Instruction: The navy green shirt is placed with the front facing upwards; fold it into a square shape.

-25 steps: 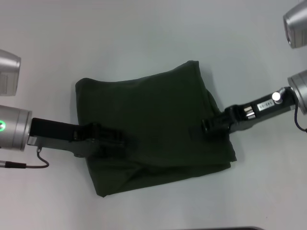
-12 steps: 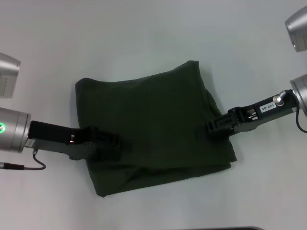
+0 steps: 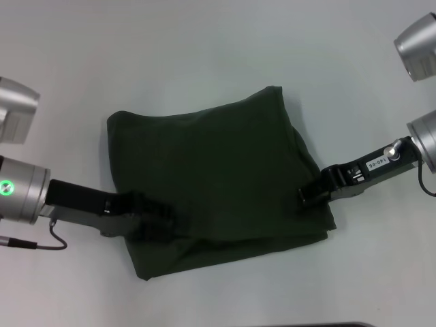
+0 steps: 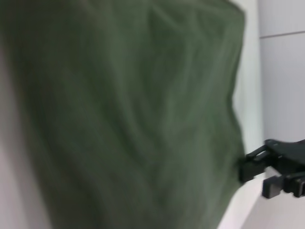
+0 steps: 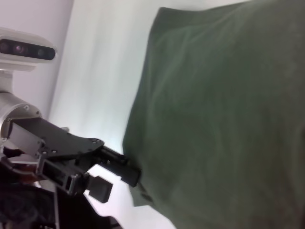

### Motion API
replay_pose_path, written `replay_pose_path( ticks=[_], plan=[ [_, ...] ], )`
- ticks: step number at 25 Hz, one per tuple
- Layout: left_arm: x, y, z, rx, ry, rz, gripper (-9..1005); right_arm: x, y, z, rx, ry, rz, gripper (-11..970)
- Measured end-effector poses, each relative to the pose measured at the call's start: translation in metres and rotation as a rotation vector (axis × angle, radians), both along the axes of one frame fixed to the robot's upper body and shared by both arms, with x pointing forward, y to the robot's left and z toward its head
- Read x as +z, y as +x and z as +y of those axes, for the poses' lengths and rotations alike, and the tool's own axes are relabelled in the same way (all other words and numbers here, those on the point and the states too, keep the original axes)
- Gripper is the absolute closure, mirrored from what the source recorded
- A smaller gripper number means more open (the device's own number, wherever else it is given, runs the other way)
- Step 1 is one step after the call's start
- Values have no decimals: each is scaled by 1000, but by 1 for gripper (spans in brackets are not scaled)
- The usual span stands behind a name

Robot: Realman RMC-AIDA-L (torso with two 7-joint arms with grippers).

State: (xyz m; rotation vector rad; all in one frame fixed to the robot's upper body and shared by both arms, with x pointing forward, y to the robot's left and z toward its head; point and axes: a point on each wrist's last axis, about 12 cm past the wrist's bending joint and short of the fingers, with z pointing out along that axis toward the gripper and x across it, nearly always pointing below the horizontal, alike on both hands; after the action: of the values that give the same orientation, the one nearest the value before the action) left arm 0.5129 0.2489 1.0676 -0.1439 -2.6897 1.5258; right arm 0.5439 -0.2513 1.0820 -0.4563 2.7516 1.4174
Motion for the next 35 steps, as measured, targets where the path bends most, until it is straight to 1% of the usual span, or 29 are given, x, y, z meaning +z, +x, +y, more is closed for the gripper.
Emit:
replay_pose_path(
  ticks=[1, 4, 8, 10, 11, 12, 14, 19, 21, 23, 26, 28, 29, 30, 31, 35],
  plan=[
    [-1, 0, 0, -2, 11, 1, 460, -2, 0, -1, -5, -13, 4, 500],
    [-3, 1, 0, -7, 37, -5, 465, -6, 0, -1, -10, -42, 12, 623],
    [-3, 4, 0, -7, 58, -18, 472, -7, -1, 3, -3, -44, 14, 795],
    [-5, 4, 0, -8, 80, -16, 540, -8, -1, 3, -5, -48, 13, 892],
    [-7, 4, 1, -8, 92, -13, 575, -10, 0, 2, -17, -70, 15, 940],
    [-8, 5, 1, -5, 113, -10, 609, -10, 0, 2, -17, -70, 15, 942],
    [-11, 5, 3, 0, 139, -7, 677, -13, 1, -1, -33, -111, 23, 945],
    [-12, 6, 3, -10, 167, -8, 902, -17, 2, -1, -38, -150, 28, 953],
    [-10, 6, 4, -20, 163, -9, 927, -16, 2, -1, -36, -147, 28, 957],
    [-4, 5, 5, -39, 119, -17, 940, -10, 3, -3, -31, -120, 24, 960],
    [13, 6, 8, -55, 21, -46, 939, 9, 7, -4, -23, -32, -7, 960],
    [25, 10, 9, -48, -15, -70, 938, 23, 12, -4, -24, 22, -46, 960],
    [29, 13, 10, -35, -20, -81, 937, 29, 16, -3, -31, 48, -69, 960],
    [34, 22, 8, 3, -10, -93, 937, 33, 21, 0, -44, 61, -91, 960],
    [34, 22, 8, 3, -10, -93, 937, 36, 25, 3, -55, 69, -110, 960],
    [36, 49, -3, 95, 52, -140, 937, 36, 49, 29, -125, 55, -183, 960]
  ],
)
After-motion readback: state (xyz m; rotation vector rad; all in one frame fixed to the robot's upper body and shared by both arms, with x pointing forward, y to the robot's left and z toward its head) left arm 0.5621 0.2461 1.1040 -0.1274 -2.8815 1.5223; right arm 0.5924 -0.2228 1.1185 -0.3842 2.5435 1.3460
